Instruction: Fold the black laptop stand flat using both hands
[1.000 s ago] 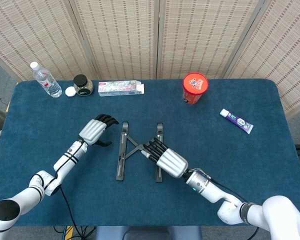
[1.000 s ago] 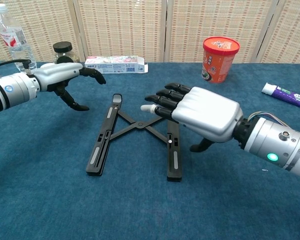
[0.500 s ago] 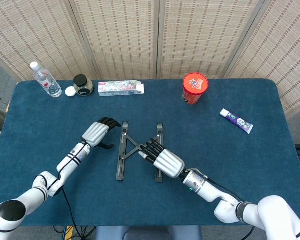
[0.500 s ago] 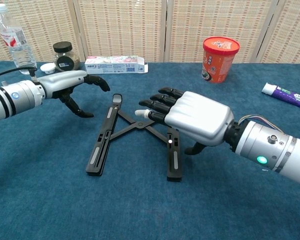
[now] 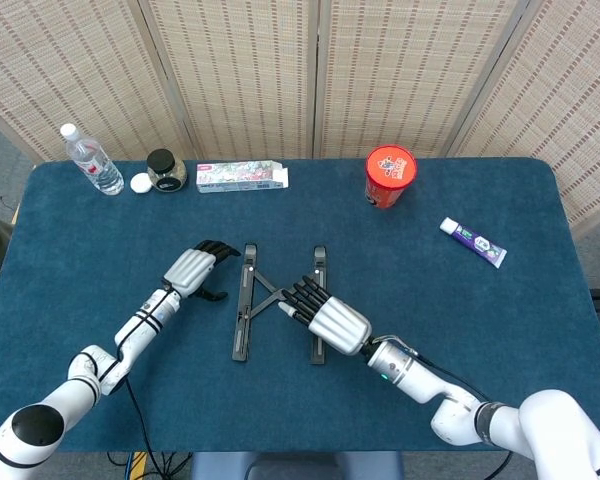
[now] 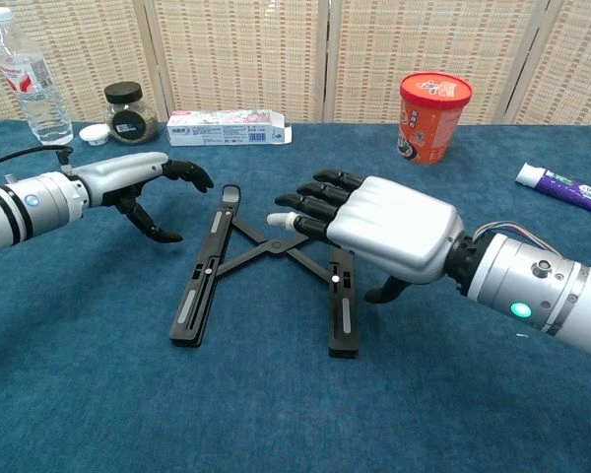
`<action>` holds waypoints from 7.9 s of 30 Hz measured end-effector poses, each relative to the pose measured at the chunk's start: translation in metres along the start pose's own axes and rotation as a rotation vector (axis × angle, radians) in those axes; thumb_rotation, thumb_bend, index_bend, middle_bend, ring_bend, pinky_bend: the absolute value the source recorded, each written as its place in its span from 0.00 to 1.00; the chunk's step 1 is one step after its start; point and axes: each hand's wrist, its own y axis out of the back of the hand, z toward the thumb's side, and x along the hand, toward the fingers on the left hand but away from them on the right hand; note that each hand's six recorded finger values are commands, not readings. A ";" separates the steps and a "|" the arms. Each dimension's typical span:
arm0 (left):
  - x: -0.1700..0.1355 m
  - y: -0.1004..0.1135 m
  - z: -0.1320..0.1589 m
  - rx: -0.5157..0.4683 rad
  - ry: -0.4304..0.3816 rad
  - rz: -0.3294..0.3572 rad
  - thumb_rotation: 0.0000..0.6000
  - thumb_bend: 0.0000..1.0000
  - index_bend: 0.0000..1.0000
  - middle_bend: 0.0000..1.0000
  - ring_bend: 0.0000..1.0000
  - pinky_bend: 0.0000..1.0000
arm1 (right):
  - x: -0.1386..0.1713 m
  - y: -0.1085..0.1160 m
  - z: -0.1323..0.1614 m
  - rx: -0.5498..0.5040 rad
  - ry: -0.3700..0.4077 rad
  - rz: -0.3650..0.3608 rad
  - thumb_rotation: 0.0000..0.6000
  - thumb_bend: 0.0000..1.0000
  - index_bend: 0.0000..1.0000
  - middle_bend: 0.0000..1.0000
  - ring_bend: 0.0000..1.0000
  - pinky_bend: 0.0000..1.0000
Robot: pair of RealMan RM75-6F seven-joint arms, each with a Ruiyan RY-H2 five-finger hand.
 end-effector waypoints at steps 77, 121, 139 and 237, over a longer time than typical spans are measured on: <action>0.014 -0.016 0.016 -0.067 -0.004 -0.019 1.00 0.17 0.18 0.20 0.11 0.07 | -0.031 -0.011 0.014 0.027 -0.019 -0.016 1.00 0.00 0.00 0.00 0.00 0.00; 0.009 -0.016 0.039 -0.120 -0.104 -0.068 1.00 0.17 0.18 0.20 0.11 0.07 | -0.056 0.002 0.022 0.107 0.048 -0.046 1.00 0.00 0.00 0.00 0.00 0.00; 0.008 -0.010 0.026 -0.161 -0.062 -0.058 1.00 0.17 0.18 0.20 0.11 0.07 | -0.055 0.005 0.016 0.081 0.054 -0.055 1.00 0.00 0.00 0.00 0.00 0.00; -0.103 0.061 -0.087 -0.210 0.214 0.214 1.00 0.17 0.18 0.20 0.11 0.07 | -0.114 0.024 0.026 -0.083 0.463 0.373 1.00 0.20 0.00 0.37 0.00 0.00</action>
